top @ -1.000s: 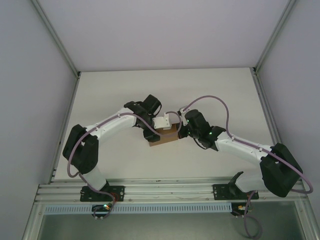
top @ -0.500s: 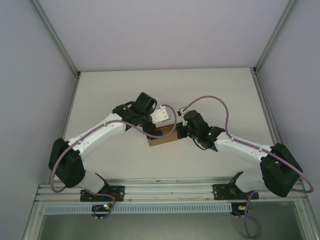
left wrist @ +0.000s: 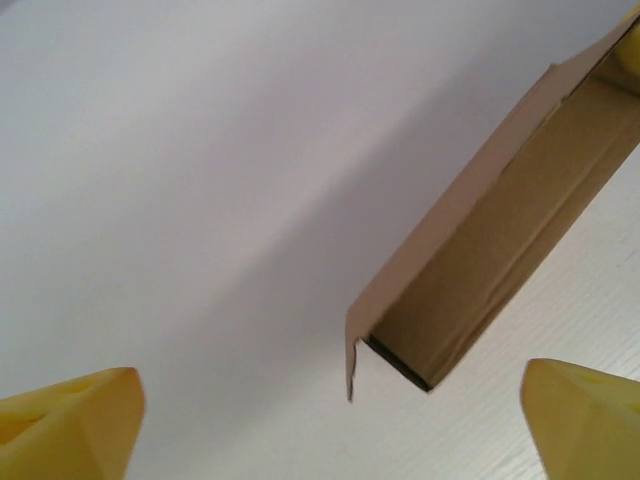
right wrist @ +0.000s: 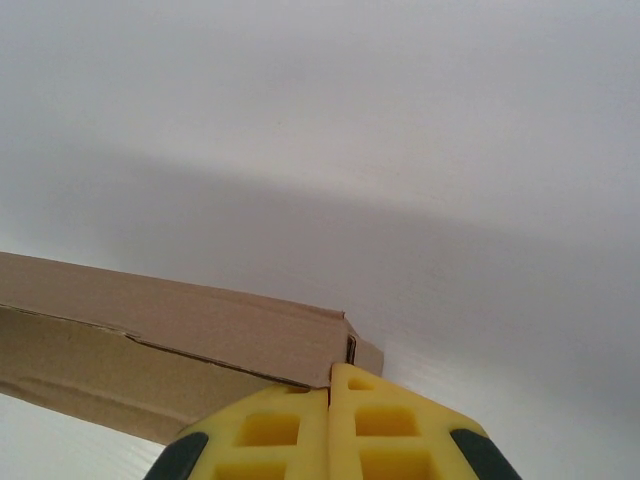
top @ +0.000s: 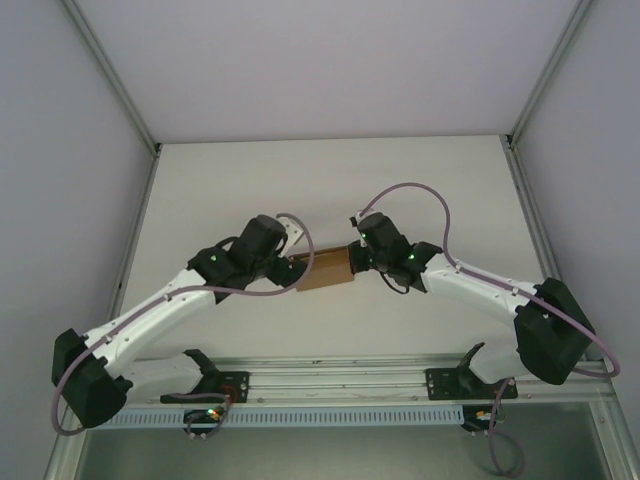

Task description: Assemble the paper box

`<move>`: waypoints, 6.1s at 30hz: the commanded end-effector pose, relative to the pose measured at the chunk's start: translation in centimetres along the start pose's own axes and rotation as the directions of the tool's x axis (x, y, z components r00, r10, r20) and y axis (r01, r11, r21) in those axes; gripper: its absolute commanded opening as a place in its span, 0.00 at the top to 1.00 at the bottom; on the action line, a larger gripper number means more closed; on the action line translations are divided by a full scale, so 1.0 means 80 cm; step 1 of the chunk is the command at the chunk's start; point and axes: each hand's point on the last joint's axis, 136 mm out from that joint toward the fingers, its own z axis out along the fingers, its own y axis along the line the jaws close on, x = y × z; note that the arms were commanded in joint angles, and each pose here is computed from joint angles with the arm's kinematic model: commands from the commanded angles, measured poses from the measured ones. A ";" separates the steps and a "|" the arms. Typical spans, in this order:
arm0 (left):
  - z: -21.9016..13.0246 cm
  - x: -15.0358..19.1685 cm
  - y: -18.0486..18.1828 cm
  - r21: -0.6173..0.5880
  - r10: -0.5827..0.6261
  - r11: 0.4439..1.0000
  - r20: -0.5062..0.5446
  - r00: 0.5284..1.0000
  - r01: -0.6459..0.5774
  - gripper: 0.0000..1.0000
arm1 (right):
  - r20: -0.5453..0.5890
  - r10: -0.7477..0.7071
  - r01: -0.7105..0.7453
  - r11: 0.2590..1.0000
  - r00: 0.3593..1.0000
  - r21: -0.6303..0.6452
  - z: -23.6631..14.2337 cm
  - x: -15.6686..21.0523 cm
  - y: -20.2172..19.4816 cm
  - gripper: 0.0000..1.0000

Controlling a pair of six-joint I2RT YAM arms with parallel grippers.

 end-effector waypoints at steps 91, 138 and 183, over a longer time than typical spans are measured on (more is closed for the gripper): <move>0.067 0.097 -0.005 -0.077 -0.541 0.832 -0.333 0.772 0.550 1.00 | 0.024 -0.160 0.161 0.987 0.987 -0.010 -0.028 0.028 0.030 0.69; 0.075 0.041 0.009 0.156 -0.689 0.663 -0.254 0.679 0.732 0.27 | -0.113 0.095 -0.091 0.995 0.989 0.037 0.037 0.066 -0.021 0.43; 0.035 -0.012 0.045 0.215 -0.628 0.760 -0.002 0.778 0.614 0.00 | 0.186 -0.209 0.242 0.955 0.960 -0.174 -0.022 -0.031 0.030 0.00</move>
